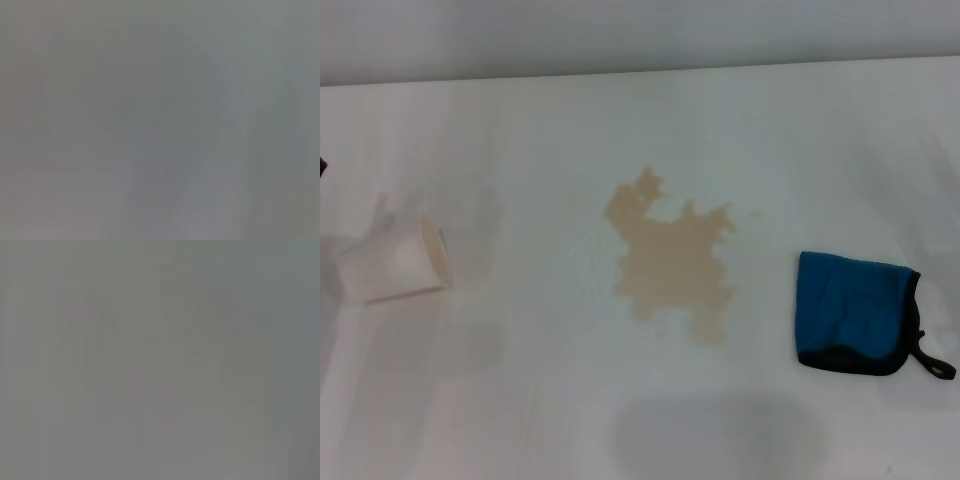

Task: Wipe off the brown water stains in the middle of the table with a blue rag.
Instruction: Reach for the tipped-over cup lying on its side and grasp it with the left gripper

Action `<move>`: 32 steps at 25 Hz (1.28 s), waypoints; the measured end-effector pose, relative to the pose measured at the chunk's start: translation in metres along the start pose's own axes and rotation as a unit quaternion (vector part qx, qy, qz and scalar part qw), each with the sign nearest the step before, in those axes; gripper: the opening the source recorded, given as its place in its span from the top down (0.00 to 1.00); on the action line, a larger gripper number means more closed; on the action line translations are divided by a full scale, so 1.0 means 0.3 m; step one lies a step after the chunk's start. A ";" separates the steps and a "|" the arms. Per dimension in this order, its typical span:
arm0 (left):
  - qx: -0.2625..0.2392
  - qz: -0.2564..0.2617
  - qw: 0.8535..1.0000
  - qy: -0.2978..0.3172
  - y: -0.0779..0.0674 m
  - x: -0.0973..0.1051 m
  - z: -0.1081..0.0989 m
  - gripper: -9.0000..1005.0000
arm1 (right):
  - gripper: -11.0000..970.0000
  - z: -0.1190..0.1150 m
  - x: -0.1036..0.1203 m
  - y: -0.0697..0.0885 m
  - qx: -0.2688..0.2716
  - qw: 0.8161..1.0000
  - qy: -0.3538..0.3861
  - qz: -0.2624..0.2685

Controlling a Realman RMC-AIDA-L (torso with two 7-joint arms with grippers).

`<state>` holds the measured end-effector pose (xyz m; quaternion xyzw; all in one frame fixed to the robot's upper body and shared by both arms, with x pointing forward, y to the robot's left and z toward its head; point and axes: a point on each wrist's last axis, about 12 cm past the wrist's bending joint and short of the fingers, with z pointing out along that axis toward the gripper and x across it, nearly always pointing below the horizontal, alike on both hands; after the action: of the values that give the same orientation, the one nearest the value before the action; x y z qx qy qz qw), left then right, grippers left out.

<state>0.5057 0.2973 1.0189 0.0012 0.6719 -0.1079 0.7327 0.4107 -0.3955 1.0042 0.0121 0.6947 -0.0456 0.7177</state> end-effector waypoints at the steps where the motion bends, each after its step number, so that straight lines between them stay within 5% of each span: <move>1: 0.000 0.000 1.000 0.000 0.000 0.000 0.000 0.12 | 0.10 0.002 -0.001 0.000 0.001 1.000 -0.001 0.000; 32: -0.001 0.000 1.000 -0.003 -0.001 -0.003 0.005 0.11 | 0.10 0.006 -0.002 0.000 0.001 1.000 -0.001 0.000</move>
<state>0.5070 0.2968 1.0201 0.0006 0.6695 -0.1074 0.7350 0.4125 -0.3956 1.0047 0.0126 0.6939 -0.0460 0.7185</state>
